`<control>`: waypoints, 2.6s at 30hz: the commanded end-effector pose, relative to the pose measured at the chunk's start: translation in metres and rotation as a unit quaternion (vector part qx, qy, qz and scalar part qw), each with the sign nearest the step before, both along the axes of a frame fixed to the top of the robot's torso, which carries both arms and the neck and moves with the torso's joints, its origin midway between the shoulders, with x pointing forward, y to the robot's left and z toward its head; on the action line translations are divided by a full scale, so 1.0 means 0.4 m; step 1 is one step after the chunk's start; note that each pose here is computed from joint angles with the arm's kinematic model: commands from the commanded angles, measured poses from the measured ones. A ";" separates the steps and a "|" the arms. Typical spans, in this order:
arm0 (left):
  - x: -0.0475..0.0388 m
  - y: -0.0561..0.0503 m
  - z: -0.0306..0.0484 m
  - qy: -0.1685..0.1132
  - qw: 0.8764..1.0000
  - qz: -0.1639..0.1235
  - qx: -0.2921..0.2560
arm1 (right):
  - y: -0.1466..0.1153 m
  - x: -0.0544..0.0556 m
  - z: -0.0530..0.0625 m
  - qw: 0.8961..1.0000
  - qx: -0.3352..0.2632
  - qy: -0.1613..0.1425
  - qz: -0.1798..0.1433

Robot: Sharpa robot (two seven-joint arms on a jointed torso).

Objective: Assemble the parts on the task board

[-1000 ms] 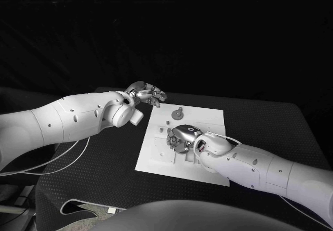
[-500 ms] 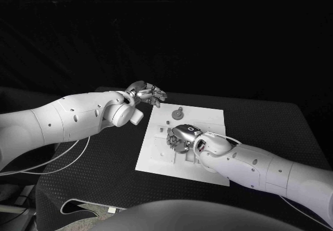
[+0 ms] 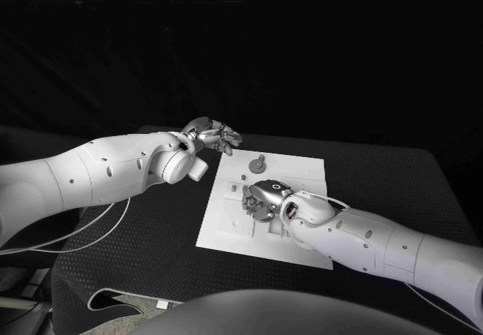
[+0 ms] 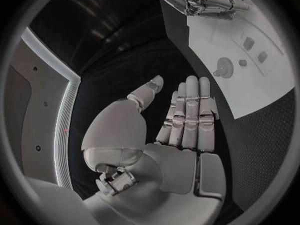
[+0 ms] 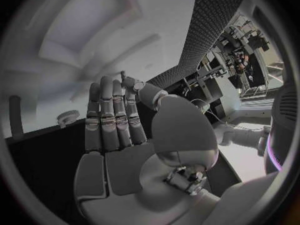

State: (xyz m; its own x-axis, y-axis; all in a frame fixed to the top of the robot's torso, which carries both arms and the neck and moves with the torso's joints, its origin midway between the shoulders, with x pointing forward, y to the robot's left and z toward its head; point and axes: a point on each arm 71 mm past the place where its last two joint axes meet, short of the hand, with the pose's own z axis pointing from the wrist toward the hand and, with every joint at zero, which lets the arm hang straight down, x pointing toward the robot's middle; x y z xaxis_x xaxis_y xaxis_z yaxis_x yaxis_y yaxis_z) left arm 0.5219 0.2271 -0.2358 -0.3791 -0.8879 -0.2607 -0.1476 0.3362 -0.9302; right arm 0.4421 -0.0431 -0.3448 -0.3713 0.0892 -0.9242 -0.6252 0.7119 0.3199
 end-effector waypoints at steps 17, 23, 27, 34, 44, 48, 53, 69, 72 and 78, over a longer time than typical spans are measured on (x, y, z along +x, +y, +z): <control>0.000 -0.007 0.003 0.000 1.000 -0.005 -0.005 | 0.004 -0.023 -0.033 0.999 -0.024 0.025 0.020; 0.000 -0.008 0.003 0.001 1.000 -0.005 -0.005 | 0.004 -0.026 -0.042 0.999 -0.029 0.031 0.019; 0.000 -0.009 0.002 0.002 1.000 -0.006 -0.005 | 0.001 -0.022 -0.044 0.999 -0.021 0.041 0.011; 0.000 -0.007 0.002 0.002 1.000 -0.005 -0.004 | -0.010 -0.014 -0.040 0.999 0.002 0.039 -0.004; 0.001 -0.004 0.002 0.002 1.000 -0.004 -0.004 | -0.026 -0.014 -0.025 0.999 0.036 0.026 -0.022; 0.000 -0.003 0.002 0.002 1.000 -0.004 -0.004 | -0.032 -0.015 -0.016 0.999 0.041 0.021 -0.024; 0.000 0.000 0.002 0.002 1.000 -0.003 -0.003 | -0.044 -0.009 0.004 0.998 0.047 0.012 -0.027; -0.003 0.011 0.004 -0.001 1.000 -0.003 -0.006 | -0.137 0.068 0.169 0.999 0.029 -0.006 -0.037; -0.003 0.017 0.003 -0.001 1.000 0.000 -0.005 | -0.168 0.111 0.218 0.998 -0.044 -0.030 -0.040; -0.002 0.009 0.004 -0.002 1.000 -0.003 -0.006 | -0.243 0.158 0.272 0.992 -0.086 -0.046 -0.077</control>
State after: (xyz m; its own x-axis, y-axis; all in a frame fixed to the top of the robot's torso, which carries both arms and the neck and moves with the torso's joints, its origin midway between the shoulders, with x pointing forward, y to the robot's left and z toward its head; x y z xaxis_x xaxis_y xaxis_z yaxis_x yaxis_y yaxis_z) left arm 0.5212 0.2340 -0.2362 -0.3714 -0.8906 -0.2625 -0.1556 0.3384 -0.9280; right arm 0.5048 -0.1344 -0.2289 -0.2477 0.0788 -0.9656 -0.5506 0.8087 0.2072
